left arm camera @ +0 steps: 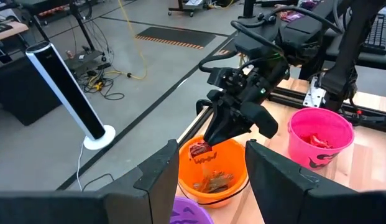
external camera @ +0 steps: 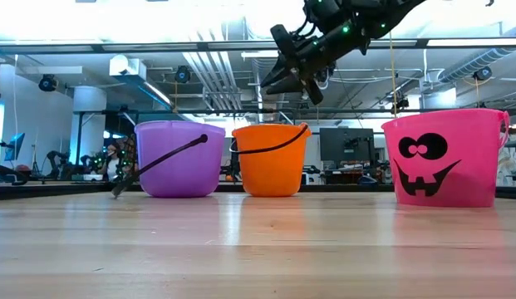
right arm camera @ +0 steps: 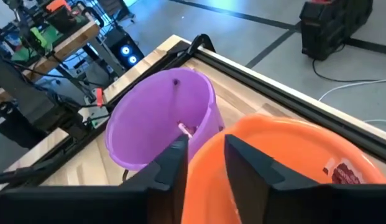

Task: Sort candy by brand, put in halloween buckets
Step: Return to Home Position

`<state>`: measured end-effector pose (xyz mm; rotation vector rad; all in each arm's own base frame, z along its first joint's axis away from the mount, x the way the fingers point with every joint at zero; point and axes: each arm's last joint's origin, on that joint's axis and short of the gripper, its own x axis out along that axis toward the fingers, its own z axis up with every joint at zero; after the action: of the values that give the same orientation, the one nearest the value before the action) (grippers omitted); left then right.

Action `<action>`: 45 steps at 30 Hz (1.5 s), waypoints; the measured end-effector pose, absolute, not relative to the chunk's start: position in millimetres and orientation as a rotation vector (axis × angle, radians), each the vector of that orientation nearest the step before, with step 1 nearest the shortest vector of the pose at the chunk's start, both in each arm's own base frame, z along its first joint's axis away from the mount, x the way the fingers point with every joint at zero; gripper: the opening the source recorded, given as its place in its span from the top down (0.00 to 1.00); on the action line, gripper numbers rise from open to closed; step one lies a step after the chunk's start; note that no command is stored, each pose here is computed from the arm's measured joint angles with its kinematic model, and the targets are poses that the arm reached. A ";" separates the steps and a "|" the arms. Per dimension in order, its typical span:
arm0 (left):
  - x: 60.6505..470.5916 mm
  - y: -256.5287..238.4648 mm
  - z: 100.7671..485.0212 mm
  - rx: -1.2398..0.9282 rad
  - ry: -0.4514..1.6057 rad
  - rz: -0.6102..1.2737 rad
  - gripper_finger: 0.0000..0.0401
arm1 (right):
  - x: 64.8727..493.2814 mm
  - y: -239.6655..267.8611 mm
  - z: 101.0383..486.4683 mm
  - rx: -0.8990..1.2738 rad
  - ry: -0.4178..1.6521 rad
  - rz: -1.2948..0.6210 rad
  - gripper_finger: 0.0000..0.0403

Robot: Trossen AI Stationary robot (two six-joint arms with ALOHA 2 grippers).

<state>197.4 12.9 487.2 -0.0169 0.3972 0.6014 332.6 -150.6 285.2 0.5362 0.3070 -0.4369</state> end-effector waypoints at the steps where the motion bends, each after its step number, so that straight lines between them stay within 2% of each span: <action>1: 197.4 12.9 487.2 -0.017 0.397 0.601 0.58 | 332.5 -150.5 284.8 0.538 0.312 -0.437 0.74; 5: 198.5 12.8 486.8 -0.016 0.399 0.601 0.58 | 330.6 -148.8 287.7 0.544 0.314 -0.411 0.66; 7: 200.8 12.6 485.6 -0.028 0.403 0.597 0.58 | 327.7 -143.4 298.9 0.519 0.293 -0.335 0.64; 10: 207.2 9.3 479.5 -0.195 0.404 0.526 0.58 | 320.6 -125.1 324.2 0.431 0.212 -0.241 0.63; 14: 215.7 7.3 463.3 -0.104 0.458 0.445 0.58 | 302.7 -98.5 337.0 0.239 0.128 -0.251 0.64; 17: 200.2 8.1 448.2 -0.084 0.438 0.444 0.58 | 282.1 -85.8 331.9 0.157 0.051 -0.265 0.66; 20: 175.3 7.5 437.2 -0.059 0.281 0.385 0.58 | 259.7 -77.8 321.7 0.136 -0.006 -0.225 0.69; 22: 161.2 6.3 428.0 -0.056 0.164 0.319 0.58 | 246.9 -74.1 313.4 0.210 -0.011 -0.233 0.71; 28: 128.3 7.5 405.1 -0.144 -0.057 0.326 0.58 | 221.6 -66.5 304.9 0.526 -0.066 -0.234 0.74; 30: 122.0 7.3 393.0 -0.114 -0.033 0.314 0.58 | 217.5 -65.3 303.5 0.447 -0.057 -0.216 0.74; 33: 111.6 8.4 368.4 -0.058 -0.008 0.324 0.58 | 206.6 -57.1 297.2 0.202 -0.016 -0.041 0.74; 35: 99.1 9.0 353.1 -0.055 -0.027 0.328 0.58 | 198.3 -49.8 293.8 0.070 -0.033 0.048 0.73; 38: 76.4 9.2 335.4 -0.071 -0.117 0.328 0.58 | 185.2 -42.2 278.2 -0.050 -0.024 0.079 0.73; 43: 46.2 8.1 297.5 -0.074 -0.229 0.281 0.58 | 158.5 -39.2 248.4 -0.031 -0.030 0.011 0.75; 45: 46.5 7.8 283.0 -0.073 -0.240 0.270 0.58 | 147.7 -35.4 235.2 -0.057 -0.048 0.019 0.76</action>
<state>46.5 7.8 283.0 -0.0733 -0.2399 0.2699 147.7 -35.4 235.2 -0.0569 -0.0481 0.0188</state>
